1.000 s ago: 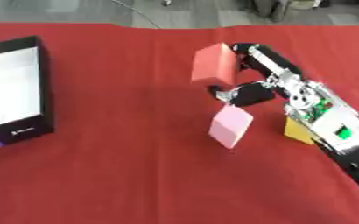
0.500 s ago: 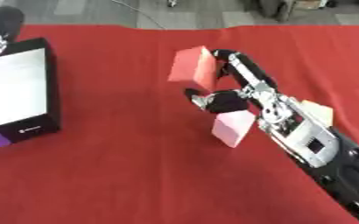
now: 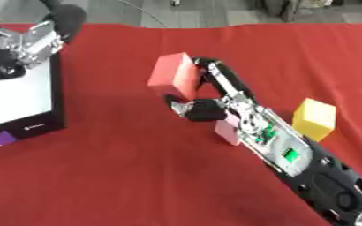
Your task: Pick up the objects with one hand, pass them to the other hand, and then place them into the box on the other side of the table.
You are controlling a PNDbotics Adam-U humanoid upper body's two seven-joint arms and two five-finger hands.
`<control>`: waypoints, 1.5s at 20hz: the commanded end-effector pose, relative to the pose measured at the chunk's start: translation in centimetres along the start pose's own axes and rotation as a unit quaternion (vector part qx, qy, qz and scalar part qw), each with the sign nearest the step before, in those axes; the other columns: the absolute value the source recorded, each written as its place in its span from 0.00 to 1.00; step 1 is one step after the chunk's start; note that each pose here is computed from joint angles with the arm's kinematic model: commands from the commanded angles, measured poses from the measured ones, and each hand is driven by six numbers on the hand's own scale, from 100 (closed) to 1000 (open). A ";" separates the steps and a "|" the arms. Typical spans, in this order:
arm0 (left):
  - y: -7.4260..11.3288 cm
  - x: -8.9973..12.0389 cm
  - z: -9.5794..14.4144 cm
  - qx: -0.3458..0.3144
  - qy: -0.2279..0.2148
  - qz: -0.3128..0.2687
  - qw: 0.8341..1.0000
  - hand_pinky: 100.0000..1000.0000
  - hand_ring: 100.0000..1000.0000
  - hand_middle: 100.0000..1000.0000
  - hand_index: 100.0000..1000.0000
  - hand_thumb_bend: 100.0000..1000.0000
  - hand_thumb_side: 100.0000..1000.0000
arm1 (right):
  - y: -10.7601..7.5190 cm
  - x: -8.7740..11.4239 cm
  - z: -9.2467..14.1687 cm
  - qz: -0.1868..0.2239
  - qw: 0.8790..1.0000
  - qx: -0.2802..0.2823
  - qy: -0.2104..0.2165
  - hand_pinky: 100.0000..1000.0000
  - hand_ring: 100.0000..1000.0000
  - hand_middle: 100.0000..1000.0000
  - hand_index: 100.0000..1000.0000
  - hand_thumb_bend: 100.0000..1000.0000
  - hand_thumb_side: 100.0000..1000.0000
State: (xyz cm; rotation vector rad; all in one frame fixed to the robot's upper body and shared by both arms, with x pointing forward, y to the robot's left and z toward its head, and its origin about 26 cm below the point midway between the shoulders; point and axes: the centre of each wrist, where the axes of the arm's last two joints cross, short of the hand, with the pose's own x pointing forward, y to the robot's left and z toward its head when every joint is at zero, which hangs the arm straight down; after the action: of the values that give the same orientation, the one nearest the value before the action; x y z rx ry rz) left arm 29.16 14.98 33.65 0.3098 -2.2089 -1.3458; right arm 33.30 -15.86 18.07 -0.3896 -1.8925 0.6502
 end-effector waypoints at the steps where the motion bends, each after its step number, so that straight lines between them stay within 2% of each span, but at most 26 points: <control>1: 0.1 1.3 -0.7 -0.010 -0.016 -0.015 1.000 0.77 0.59 0.76 0.76 0.18 0.57 | 0.6 0.5 -0.4 -0.007 1.000 -0.020 -0.020 0.77 0.44 0.44 0.49 0.00 0.10; 6: -0.6 2.6 -1.7 -0.036 -0.020 -0.031 0.999 0.79 0.62 0.77 0.76 0.18 0.57 | 2.2 0.3 -0.7 -0.011 0.999 -0.032 -0.028 0.77 0.44 0.44 0.49 0.00 0.10; 11: -1.5 3.4 -2.4 -0.079 -0.003 -0.048 0.996 0.81 0.67 0.78 0.78 0.17 0.58 | 3.5 0.3 -1.1 -0.016 0.997 -0.063 -0.045 0.77 0.44 0.44 0.49 0.00 0.09; 16: -2.0 4.0 -2.8 -0.128 0.024 -0.073 0.989 0.84 0.73 0.80 0.80 0.13 0.49 | 4.8 -0.2 -1.3 -0.008 0.995 -0.073 -0.060 0.77 0.44 0.44 0.49 0.00 0.06; 19: -2.4 4.1 -3.4 -0.164 0.048 -0.087 0.981 0.86 0.76 0.81 0.82 0.15 0.49 | 5.3 -0.2 -1.4 -0.004 0.995 -0.071 -0.066 0.77 0.44 0.44 0.49 0.00 0.05; 23: -3.2 3.9 -4.8 -0.201 0.066 -0.114 0.971 0.88 0.81 0.83 0.84 0.23 0.51 | 5.6 -0.3 -1.5 0.003 0.995 -0.069 -0.071 0.77 0.44 0.44 0.49 0.00 0.04; 30: -4.3 3.3 -6.5 -0.230 0.077 -0.185 0.952 0.92 0.87 0.84 0.87 0.31 0.35 | 5.6 -0.2 -1.4 0.002 0.994 -0.073 -0.083 0.77 0.44 0.44 0.49 0.00 0.04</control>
State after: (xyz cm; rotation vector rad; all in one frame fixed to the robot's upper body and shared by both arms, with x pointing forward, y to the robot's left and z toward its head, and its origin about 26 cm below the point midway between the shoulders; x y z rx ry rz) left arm 29.70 6.62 32.68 0.6009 -1.7072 -1.9055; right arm 34.56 -11.32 14.09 -0.4444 -2.0660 0.5642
